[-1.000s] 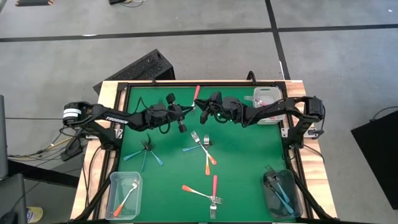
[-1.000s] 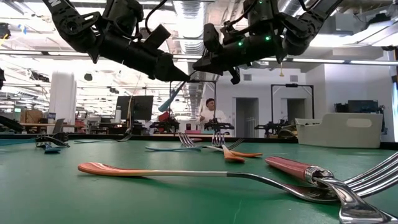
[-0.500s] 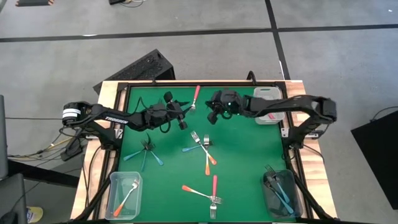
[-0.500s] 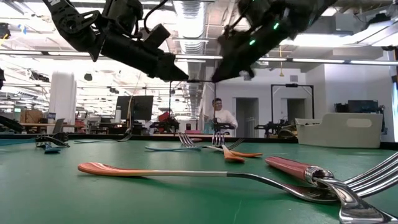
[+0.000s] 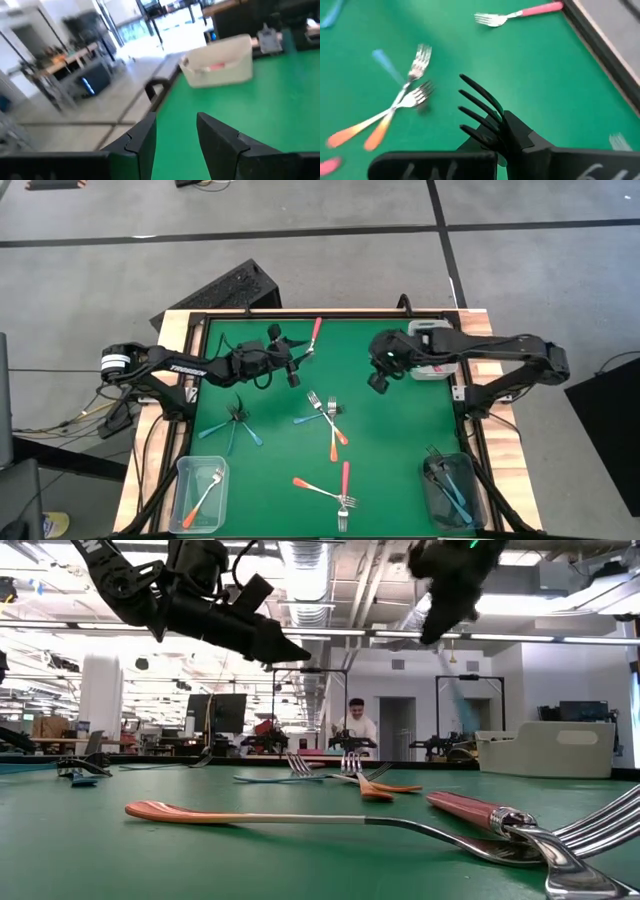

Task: Sort silverware by color (type)
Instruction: Put the blue fork into the black bin

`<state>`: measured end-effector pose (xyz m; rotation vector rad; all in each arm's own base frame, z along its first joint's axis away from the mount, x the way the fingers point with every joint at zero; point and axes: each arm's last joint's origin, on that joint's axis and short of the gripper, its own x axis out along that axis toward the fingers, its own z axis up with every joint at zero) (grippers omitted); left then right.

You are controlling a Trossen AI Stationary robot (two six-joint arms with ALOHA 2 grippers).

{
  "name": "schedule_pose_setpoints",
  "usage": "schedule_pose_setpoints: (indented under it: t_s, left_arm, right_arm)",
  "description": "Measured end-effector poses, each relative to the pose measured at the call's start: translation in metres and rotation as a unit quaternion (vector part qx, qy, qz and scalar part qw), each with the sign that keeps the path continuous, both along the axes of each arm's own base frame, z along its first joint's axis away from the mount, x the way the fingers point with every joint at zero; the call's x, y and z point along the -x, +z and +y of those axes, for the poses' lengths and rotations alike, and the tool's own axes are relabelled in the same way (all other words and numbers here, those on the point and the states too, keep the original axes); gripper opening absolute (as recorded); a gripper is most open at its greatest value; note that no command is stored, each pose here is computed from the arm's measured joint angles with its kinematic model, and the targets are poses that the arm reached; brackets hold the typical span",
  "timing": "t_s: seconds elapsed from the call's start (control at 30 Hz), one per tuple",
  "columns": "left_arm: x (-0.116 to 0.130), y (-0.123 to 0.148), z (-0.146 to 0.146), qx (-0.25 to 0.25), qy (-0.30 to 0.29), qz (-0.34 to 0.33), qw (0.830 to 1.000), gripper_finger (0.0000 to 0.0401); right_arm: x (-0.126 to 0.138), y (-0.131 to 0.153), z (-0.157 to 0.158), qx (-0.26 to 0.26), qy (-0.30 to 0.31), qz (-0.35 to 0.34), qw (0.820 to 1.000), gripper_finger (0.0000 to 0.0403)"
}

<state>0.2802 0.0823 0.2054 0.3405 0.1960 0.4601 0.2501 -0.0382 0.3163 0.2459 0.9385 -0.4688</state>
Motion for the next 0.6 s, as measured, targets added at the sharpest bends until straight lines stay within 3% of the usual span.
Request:
schedule_pose_setpoints:
  t_s: [0.17,0.33,0.43,0.6]
  left_arm:
    - [0.000,0.012,0.001,-0.064,-0.026,-0.034,0.997,0.0133]
    - [0.000,0.011,0.004,-0.096,-0.009,-0.013,0.995,0.0133]
    - [0.002,0.005,0.008,-0.089,0.004,0.016,0.996,0.0133]
    - [0.004,0.003,0.014,-0.050,0.012,0.007,0.999,0.0132]
  right_arm:
    - [0.026,0.012,0.013,-0.044,-0.034,0.052,0.997,0.0022]
    - [0.054,0.015,0.036,-0.188,-0.049,0.107,0.975,0.0023]
    - [0.064,0.016,0.056,-0.242,-0.064,0.143,0.958,0.0023]
    - [0.076,0.017,0.092,-0.275,-0.073,0.173,0.943,0.0023]
